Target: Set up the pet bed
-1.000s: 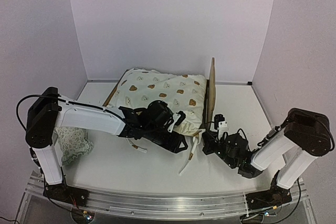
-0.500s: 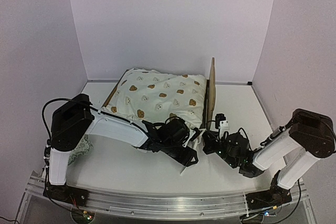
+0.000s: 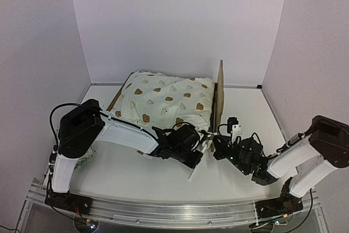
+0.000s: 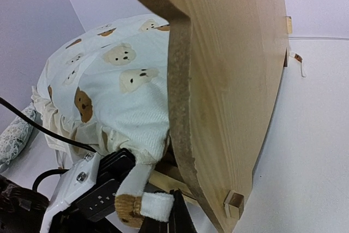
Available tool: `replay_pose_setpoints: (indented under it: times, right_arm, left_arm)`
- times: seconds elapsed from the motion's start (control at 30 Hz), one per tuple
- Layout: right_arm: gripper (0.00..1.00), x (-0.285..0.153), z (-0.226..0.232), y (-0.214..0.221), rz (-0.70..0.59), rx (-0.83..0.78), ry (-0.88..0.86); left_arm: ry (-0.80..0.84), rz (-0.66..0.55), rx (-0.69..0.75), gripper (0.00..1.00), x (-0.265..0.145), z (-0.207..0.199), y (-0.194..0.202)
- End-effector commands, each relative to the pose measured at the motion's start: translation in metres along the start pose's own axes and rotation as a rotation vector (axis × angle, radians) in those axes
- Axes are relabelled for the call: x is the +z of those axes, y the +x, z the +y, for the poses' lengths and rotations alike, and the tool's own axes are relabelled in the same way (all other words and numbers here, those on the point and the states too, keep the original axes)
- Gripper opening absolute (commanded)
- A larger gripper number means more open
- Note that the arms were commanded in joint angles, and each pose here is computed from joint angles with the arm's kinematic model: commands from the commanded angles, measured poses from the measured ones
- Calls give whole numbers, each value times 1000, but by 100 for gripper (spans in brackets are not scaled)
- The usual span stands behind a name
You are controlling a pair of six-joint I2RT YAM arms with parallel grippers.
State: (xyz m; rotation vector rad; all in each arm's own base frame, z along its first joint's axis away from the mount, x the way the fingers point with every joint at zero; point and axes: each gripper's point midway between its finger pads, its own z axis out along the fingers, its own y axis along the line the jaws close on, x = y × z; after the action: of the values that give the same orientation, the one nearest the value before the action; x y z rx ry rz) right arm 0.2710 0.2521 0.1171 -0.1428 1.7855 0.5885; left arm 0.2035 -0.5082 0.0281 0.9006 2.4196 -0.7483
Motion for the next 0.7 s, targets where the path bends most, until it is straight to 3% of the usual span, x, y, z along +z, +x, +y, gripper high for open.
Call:
replay_pose_setpoints:
  times: [0.0, 0.37, 0.67]
  right_arm:
    - [0, -11, -7, -9, -24, 8, 27]
    - [0, -33, -18, -39, -96, -50, 73]
    - [0, -59, -29, -106, -261, -157, 196]
  left_arm:
    - [-59, -82, -30, 0, -28, 8, -19]
    - [-130, -96, -48, 0, -55, 26, -11]
    - [-186, -58, -49, 0, -52, 45, 1]
